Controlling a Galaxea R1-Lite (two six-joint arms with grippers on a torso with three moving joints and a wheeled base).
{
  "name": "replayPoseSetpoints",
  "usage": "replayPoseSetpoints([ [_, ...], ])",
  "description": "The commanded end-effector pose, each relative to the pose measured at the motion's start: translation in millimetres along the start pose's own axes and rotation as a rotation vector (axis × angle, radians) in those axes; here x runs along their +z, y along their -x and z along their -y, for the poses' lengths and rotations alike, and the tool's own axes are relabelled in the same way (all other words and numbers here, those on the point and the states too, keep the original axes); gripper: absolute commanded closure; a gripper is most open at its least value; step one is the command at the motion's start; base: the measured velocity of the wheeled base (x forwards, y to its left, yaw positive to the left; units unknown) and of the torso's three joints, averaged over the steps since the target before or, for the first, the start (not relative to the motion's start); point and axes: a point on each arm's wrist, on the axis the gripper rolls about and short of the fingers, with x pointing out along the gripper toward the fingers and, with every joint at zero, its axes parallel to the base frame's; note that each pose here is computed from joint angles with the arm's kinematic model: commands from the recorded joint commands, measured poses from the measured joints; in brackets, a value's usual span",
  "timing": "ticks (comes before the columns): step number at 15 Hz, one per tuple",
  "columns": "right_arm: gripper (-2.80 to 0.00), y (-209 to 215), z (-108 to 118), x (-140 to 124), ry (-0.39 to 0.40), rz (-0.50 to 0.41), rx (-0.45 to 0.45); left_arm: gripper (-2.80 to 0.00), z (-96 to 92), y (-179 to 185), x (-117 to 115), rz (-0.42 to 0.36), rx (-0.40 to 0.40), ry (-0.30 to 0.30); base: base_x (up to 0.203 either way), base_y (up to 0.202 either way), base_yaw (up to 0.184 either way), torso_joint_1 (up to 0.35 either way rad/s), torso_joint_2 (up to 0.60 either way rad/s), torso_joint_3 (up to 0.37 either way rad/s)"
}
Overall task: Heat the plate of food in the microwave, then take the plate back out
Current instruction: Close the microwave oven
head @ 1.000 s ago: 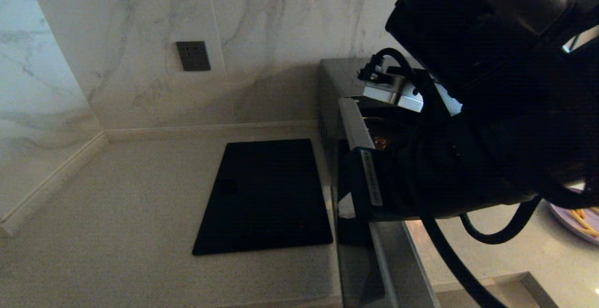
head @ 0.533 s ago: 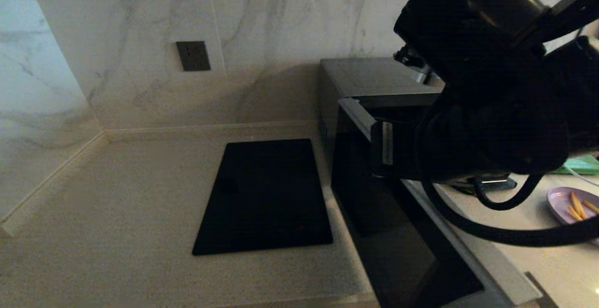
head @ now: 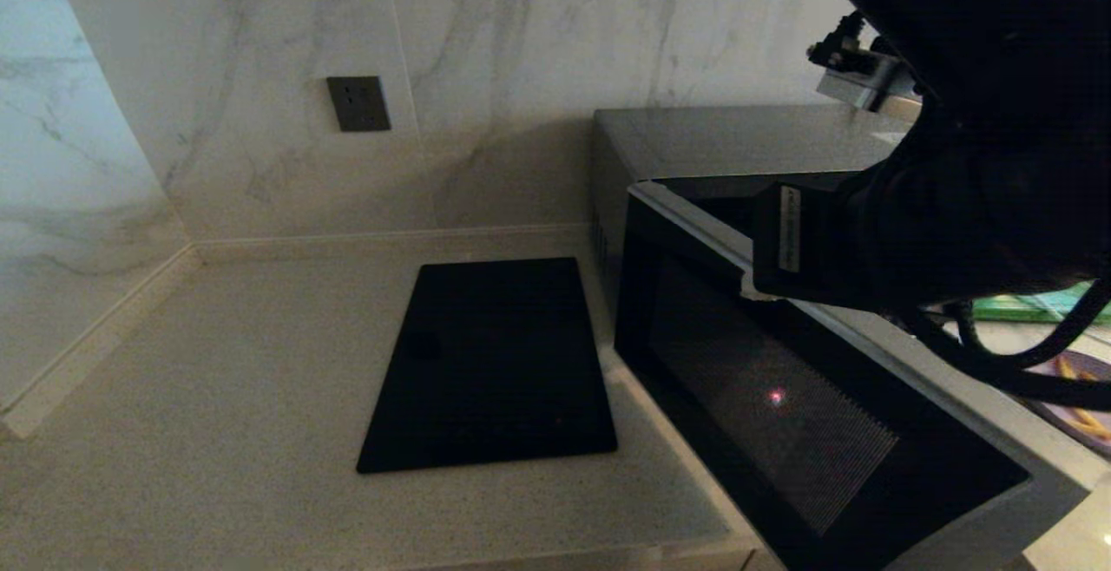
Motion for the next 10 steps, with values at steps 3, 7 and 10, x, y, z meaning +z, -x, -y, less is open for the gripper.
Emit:
replayPoseSetpoints([
  [3,0.0,15.3,31.3,-21.5,0.06,-0.117,-0.138,0.0,0.0,-0.1,0.1,-0.001,0.001,0.001,0.0,0.0,0.0,0.0,0.0,0.0],
  [7,0.0,15.5,50.2,-27.0,-0.015,-0.143,-0.277,0.0,0.0,-0.1,0.1,-0.001,0.001,0.001,0.0,0.0,0.0,0.0,0.0,0.0],
  [10,0.0,5.3,61.0,-21.0,-0.056,-0.105,-0.372,0.0,0.0,-0.1,0.1,-0.001,0.001,0.001,0.0,0.0,0.0,0.0,0.0,0.0],
])
